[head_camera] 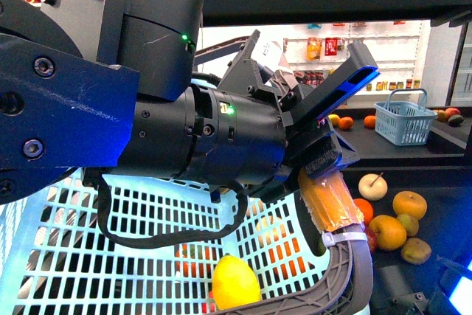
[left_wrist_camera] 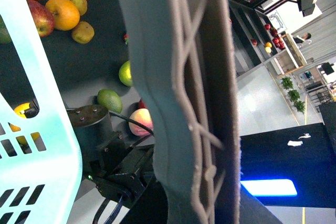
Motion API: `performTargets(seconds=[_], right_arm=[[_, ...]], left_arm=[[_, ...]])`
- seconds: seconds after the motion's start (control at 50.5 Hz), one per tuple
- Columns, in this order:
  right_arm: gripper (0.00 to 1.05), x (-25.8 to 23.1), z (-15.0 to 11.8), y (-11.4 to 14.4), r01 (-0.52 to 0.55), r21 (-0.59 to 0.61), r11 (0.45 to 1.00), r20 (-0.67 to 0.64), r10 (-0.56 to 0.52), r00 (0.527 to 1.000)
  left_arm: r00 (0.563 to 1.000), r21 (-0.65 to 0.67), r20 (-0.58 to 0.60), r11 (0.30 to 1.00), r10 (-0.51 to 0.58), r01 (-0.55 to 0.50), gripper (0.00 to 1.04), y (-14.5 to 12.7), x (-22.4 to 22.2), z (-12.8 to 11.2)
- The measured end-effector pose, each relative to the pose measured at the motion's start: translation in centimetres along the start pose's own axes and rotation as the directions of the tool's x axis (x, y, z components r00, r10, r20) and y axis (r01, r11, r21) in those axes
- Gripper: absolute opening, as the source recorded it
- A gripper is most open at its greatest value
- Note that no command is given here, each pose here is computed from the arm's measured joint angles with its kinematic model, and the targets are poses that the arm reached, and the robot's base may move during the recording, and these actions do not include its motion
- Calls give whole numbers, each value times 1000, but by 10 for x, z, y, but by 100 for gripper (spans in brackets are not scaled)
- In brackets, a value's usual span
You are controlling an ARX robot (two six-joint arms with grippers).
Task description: Pick lemon from shelf
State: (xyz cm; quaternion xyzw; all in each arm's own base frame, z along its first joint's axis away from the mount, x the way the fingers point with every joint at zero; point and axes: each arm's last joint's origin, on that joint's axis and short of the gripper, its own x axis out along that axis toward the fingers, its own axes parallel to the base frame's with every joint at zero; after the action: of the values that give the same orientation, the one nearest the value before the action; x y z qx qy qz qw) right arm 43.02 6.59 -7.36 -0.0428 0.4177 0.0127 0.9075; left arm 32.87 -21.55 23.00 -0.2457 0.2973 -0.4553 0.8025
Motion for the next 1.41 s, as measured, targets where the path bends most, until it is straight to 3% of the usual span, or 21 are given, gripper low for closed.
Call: performTargets(seconds=[0.515,0.792,0.97,1.188,1.405], right_arm=[[97,21,23,7,57,3,998,74,-58,996],[60,23,26,7,54,3,999,72,-54,996],[57,21,26,2,47,8,999,45,-47,998],[56,-9,20,-33,71,11,997,-28,-70,997],[56,-55,44,-93,161,39,986,22,-162,986]], left_arm=[[1000,4,0,1000,0,0,9,0,0,0],[1000,7,1,1000,1,-1,9,0,0,0],[1000,10,1,1000,1,-1,9,0,0,0],[1000,5,-4,1000,-6,6,8,0,0,0],[1000,2,-4,1000,-6,6,8,0,0,0]])
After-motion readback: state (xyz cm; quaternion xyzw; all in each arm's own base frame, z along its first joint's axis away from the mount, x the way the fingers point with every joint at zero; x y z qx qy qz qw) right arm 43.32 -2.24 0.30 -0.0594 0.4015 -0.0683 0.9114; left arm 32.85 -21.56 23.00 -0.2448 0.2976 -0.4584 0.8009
